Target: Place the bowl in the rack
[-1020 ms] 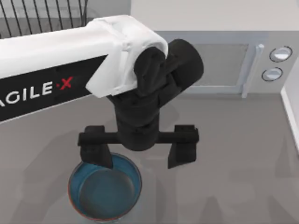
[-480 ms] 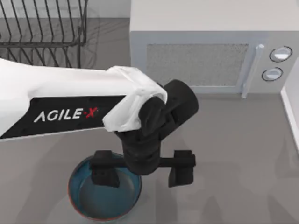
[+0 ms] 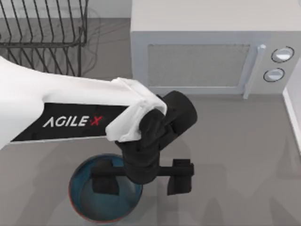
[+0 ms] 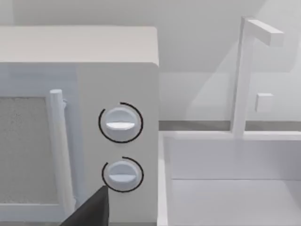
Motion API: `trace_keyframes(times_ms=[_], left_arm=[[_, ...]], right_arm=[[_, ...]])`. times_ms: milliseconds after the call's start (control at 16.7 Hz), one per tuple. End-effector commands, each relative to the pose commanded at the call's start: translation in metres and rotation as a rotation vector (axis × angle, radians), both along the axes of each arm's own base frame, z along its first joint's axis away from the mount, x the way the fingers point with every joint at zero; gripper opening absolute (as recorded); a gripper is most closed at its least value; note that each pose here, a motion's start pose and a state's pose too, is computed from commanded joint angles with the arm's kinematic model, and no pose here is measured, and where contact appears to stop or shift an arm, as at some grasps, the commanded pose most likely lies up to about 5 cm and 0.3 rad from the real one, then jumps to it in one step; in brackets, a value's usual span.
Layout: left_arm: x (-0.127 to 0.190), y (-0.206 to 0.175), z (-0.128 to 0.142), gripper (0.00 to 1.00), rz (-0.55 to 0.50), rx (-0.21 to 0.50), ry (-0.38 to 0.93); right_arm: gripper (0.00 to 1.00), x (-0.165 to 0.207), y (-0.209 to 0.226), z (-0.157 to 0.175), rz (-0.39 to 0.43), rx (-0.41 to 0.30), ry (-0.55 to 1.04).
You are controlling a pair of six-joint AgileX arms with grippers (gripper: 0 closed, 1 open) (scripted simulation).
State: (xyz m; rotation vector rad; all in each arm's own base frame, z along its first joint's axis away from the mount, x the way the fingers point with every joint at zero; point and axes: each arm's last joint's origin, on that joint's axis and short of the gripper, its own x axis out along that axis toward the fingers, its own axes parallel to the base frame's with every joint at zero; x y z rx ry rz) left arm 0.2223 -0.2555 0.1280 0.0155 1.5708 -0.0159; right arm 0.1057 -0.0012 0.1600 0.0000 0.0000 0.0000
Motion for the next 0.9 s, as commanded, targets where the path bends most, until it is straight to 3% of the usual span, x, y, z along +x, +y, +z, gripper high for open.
trace_keyframes(times_ms=[720,900], left_arm=[[0.0000,0.0000,0.0000,0.02,0.000,0.000,0.000],[0.0000,0.0000,0.0000,0.00,0.000,0.000,0.000]], right_arm=[[1.00,0.0000,0.0000,0.0000,0.000,0.000,0.000],[1.00,0.0000,0.0000,0.0000,0.000,0.000,0.000]])
